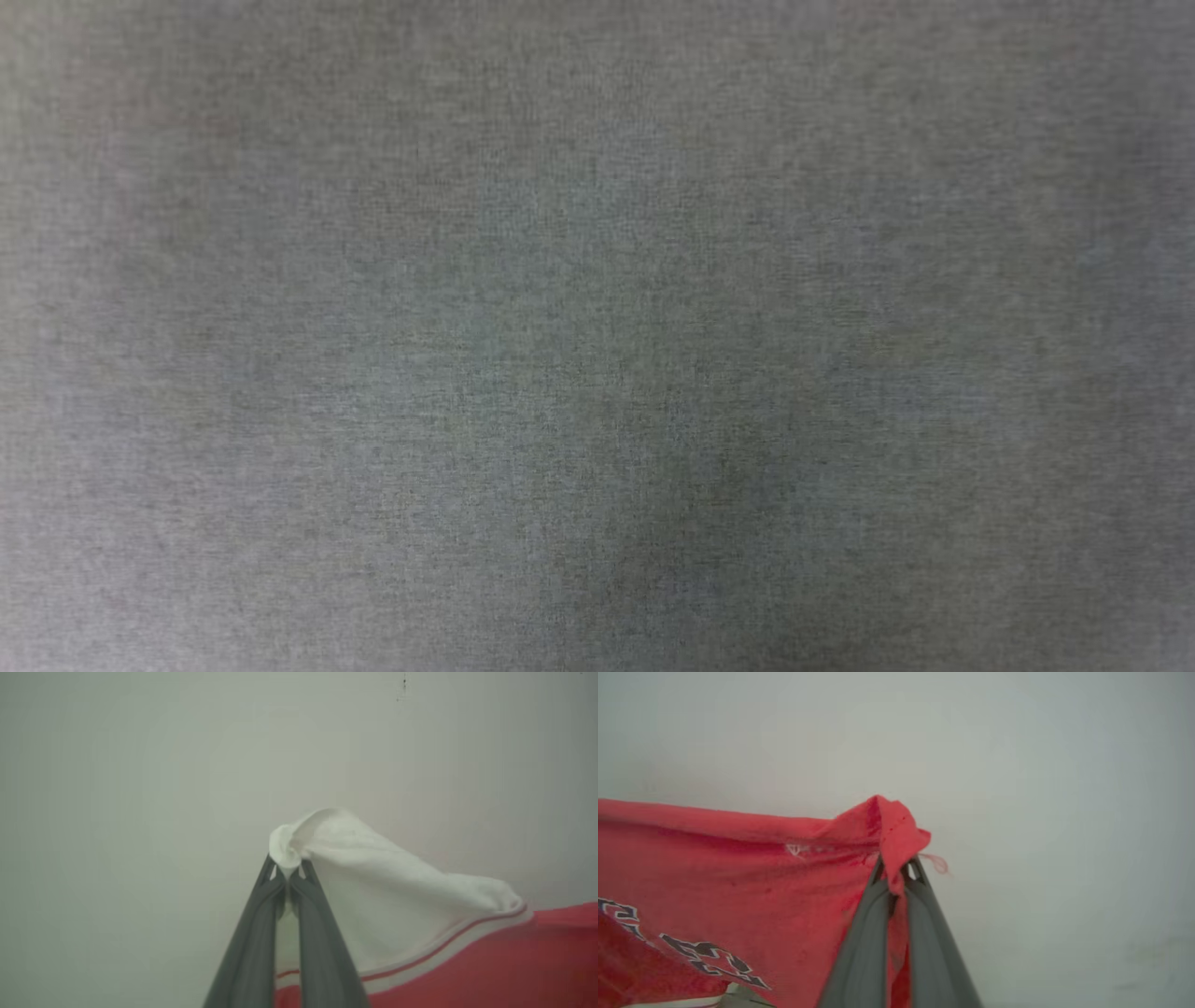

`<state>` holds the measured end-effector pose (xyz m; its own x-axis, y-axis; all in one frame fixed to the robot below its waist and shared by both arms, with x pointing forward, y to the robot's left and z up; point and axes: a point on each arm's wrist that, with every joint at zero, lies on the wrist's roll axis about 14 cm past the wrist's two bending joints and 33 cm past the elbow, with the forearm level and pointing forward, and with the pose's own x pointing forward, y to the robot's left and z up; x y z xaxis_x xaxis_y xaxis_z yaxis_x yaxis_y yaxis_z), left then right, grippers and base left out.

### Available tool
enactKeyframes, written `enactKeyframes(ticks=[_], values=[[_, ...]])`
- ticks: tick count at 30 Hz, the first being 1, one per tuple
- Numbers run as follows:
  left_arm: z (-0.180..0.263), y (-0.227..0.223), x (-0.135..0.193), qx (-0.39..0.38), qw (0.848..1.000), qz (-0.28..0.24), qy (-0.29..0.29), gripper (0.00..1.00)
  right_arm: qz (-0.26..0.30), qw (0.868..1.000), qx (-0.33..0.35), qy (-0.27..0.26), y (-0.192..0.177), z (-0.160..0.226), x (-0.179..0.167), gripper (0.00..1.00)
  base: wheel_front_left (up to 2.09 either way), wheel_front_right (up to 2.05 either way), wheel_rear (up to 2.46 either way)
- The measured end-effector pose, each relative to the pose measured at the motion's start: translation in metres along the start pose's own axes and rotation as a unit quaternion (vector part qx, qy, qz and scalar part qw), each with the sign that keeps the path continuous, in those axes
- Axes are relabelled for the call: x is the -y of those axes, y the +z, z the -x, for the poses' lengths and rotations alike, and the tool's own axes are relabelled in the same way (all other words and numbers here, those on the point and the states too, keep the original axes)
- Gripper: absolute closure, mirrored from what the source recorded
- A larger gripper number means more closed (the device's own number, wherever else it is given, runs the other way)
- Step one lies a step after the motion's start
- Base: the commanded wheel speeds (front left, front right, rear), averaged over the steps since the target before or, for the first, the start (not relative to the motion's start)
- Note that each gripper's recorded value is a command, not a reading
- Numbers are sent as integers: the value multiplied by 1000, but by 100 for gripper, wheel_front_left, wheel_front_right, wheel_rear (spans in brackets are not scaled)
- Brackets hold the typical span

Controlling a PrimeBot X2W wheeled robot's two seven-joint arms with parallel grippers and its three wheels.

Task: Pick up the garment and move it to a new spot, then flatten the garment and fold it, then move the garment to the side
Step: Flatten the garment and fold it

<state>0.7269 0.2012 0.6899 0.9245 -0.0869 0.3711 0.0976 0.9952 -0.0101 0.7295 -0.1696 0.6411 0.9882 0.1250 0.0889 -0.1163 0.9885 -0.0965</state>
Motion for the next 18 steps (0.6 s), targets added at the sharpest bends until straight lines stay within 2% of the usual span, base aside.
enactKeyframes(ticks=[6,11,18], values=[[18,-61,-9,-58,998,22,14,100,-8,999,-50,20,-53,-6,-20,100,0,0,0],[35,-78,-11,-85,996,33,19,100,-11,997,-77,27,-74,5,-26,100,0,0,0],[98,-110,-14,-154,986,49,28,100,-19,992,-122,41,-115,56,-39,100,0,0,0]])
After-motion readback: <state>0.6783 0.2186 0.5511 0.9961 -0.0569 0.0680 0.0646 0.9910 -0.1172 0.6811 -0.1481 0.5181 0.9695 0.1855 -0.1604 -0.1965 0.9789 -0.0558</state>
